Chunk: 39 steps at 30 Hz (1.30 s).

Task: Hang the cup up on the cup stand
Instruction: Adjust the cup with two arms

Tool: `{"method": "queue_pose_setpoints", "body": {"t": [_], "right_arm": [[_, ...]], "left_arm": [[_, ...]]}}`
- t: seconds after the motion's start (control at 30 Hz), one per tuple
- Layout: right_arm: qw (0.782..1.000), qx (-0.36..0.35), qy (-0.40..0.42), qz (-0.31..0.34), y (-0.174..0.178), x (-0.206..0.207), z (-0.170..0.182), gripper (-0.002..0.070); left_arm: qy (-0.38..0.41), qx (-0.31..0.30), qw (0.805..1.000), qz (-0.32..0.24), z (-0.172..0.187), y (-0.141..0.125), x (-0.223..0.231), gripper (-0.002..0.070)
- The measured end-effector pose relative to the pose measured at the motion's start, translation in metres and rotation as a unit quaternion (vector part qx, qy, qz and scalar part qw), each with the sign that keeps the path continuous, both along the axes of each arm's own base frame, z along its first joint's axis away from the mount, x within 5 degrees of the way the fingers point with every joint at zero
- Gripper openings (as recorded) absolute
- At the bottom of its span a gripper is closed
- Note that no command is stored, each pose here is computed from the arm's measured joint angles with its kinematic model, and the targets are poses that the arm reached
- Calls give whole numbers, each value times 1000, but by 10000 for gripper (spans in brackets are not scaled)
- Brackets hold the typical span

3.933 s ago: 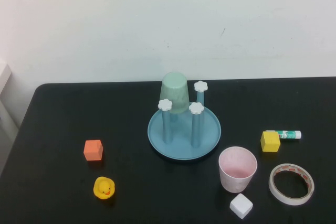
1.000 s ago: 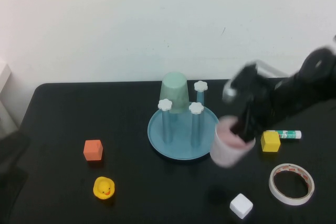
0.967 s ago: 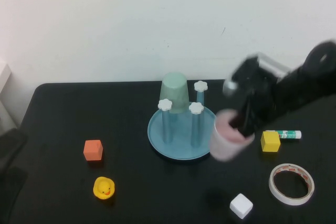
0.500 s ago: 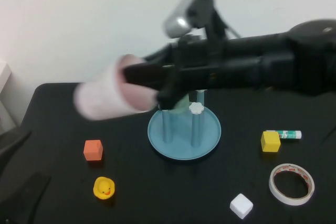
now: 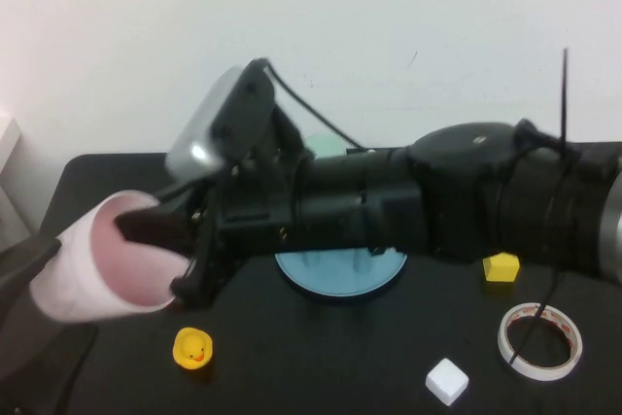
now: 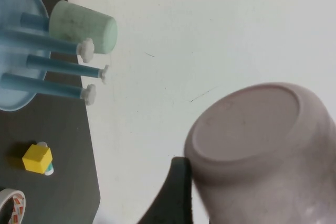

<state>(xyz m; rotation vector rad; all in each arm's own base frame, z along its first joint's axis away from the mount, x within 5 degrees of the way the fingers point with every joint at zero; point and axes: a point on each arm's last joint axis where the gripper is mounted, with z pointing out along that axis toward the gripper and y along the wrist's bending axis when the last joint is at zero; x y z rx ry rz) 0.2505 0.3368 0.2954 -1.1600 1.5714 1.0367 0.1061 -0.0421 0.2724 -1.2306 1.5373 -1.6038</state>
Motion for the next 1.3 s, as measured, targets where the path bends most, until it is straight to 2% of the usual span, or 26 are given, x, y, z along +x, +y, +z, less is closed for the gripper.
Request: {"method": "queue_pose_setpoints", "body": {"t": [0.2, 0.5, 0.63, 0.93, 1.2, 1.3], "right_arm": [[1000, -7, 0, -10, 10, -10, -2, 31], [1000, -13, -2, -22, 14, -13, -2, 22], [999, -16, 0, -28, 14, -12, -4, 20], [999, -17, 0, -30, 14, -12, -4, 20], [999, -17, 0, -30, 14, -12, -4, 20], [999, -17, 1, -30, 14, -12, -4, 19]], "left_arm": [[8, -13, 1000, 16, 0, 2, 1, 651], [17, -21, 998, 58, -1, 10, 4, 484], [17, -23, 998, 58, -1, 10, 4, 430], [15, -17, 998, 58, -1, 10, 4, 414], [-6, 39, 997, 59, -2, 11, 4, 411], [-11, 51, 997, 56, -1, 11, 4, 440]]}}
